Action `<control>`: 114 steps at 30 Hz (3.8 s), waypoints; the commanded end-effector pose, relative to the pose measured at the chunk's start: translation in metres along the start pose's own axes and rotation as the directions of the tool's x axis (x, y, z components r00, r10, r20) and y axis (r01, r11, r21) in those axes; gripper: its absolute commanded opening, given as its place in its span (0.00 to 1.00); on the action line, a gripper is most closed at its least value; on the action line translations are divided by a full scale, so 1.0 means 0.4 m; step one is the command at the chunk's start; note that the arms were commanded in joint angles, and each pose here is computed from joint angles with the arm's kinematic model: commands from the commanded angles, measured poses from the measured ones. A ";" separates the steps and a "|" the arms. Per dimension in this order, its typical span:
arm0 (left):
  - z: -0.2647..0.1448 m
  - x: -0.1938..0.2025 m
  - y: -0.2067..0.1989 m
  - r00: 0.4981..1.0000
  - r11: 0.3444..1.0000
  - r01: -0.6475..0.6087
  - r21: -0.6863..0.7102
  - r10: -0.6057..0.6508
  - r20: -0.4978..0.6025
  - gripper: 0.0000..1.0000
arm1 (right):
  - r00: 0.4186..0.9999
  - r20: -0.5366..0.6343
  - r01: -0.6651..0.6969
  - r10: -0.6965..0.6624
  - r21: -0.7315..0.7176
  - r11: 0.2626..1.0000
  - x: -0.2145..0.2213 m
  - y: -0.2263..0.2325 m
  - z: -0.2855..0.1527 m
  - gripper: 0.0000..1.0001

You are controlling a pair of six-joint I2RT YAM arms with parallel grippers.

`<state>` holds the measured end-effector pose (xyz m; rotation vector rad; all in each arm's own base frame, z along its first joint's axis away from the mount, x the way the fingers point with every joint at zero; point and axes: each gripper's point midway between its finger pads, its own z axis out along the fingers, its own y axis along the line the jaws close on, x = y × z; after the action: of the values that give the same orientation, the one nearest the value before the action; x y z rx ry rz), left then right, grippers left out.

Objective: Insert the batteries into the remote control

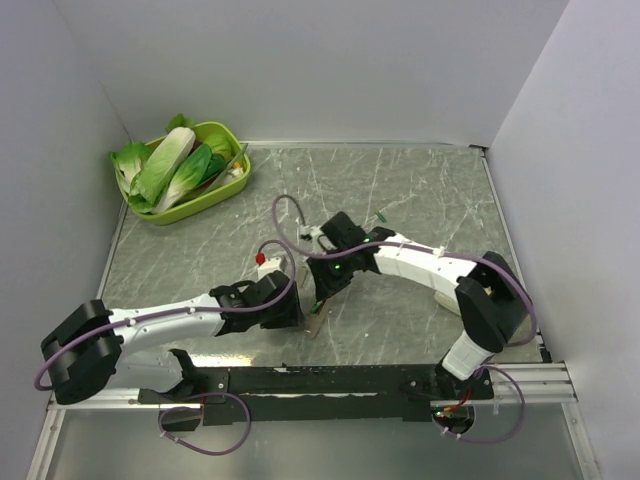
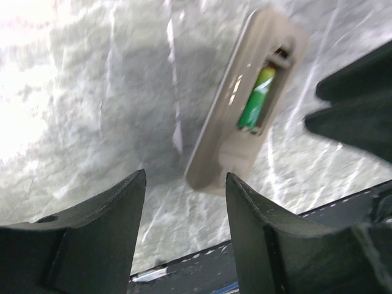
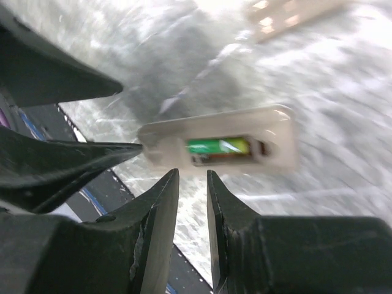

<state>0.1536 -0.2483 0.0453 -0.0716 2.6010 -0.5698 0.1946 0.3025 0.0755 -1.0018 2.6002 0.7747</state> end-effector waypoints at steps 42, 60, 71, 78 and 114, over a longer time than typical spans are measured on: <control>0.130 -0.083 -0.122 0.917 0.901 -0.396 -0.179 0.377 -0.132 0.52 | 0.752 0.097 -0.607 0.651 -0.283 0.743 0.037 -0.159 0.047 0.54; 0.089 -0.123 -0.130 0.925 0.906 -0.380 -0.186 0.371 -0.081 0.51 | 0.762 0.075 -0.603 0.643 -0.280 0.747 0.044 -0.160 0.059 0.55; 0.124 -0.112 -0.148 0.910 0.896 -0.414 -0.162 0.401 -0.107 0.49 | 0.761 0.064 -0.609 0.646 -0.273 0.744 0.054 -0.159 0.066 0.55; 0.141 -0.108 -0.150 0.910 0.896 -0.413 -0.162 0.399 -0.114 0.49 | 0.761 0.056 -0.611 0.647 -0.274 0.743 0.058 -0.155 0.073 0.55; 0.018 -0.151 -0.191 0.955 0.949 -0.295 -0.113 0.293 -0.033 0.70 | 0.778 0.060 -0.589 0.625 -0.276 0.760 0.056 -0.146 0.072 0.56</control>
<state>0.2097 -0.3033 0.0677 0.3208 2.6246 -0.1922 0.2195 0.2708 0.0297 -0.0522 2.7298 1.3296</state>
